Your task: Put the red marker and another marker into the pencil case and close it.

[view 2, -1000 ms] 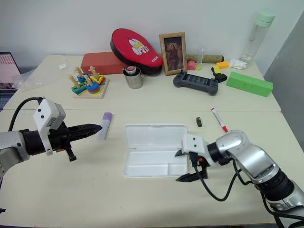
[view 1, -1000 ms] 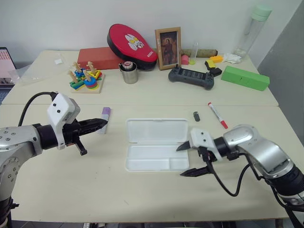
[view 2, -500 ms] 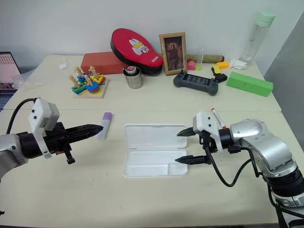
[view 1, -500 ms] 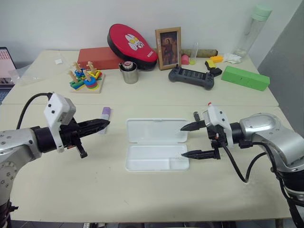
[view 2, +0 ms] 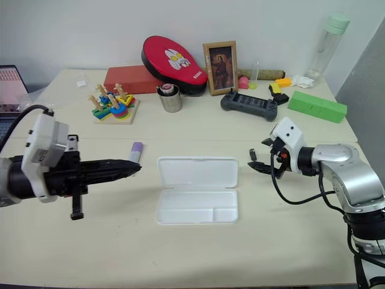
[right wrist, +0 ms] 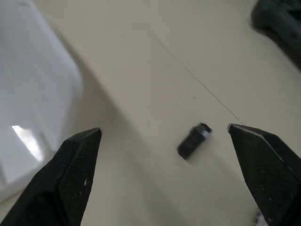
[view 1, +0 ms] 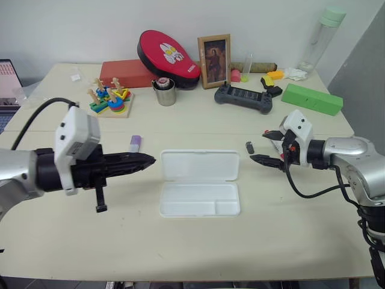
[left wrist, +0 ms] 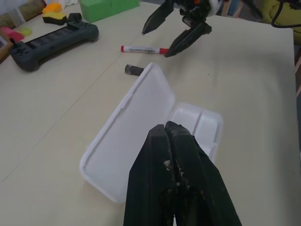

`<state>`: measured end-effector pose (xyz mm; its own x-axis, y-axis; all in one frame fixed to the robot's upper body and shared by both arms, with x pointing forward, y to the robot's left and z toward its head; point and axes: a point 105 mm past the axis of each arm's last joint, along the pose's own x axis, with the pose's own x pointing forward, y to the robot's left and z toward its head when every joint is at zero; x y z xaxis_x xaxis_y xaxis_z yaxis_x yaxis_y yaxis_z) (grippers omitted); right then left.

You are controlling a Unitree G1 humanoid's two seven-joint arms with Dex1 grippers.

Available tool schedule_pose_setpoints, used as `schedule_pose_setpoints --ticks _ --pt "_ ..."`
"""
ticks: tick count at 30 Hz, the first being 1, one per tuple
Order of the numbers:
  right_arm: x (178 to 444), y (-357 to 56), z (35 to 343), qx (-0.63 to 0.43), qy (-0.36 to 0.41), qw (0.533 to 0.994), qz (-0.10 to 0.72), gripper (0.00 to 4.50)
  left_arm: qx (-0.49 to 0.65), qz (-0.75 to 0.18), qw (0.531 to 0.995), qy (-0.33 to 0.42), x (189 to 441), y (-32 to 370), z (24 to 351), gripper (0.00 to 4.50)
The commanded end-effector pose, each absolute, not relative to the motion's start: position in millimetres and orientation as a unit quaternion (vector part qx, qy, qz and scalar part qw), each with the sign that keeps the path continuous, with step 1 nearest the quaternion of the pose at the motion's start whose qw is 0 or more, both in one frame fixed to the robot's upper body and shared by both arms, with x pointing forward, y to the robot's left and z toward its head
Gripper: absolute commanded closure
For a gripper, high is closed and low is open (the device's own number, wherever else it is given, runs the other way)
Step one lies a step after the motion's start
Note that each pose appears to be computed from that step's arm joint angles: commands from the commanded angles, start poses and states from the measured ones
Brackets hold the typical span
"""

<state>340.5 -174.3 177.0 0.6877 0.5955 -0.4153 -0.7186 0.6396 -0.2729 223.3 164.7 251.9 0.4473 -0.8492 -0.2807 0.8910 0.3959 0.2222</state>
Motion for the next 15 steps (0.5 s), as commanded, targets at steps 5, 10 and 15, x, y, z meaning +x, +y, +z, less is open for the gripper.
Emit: schedule_pose_setpoints --ticks 5,10,15 --pt "369.9 -205.4 173.6 -0.207 0.175 0.932 0.242 0.01 0.189 -0.535 0.823 0.033 227.0 152.0 260.6 4.50" --pt "379.6 -205.6 161.4 -0.198 0.191 0.936 0.221 0.01 0.191 -0.536 0.822 0.026 228.3 149.5 262.6 4.50" --pt "396.4 -206.0 142.7 -0.193 0.209 0.938 0.197 0.01 0.190 -0.534 0.823 0.024 229.3 148.6 261.7 4.50"
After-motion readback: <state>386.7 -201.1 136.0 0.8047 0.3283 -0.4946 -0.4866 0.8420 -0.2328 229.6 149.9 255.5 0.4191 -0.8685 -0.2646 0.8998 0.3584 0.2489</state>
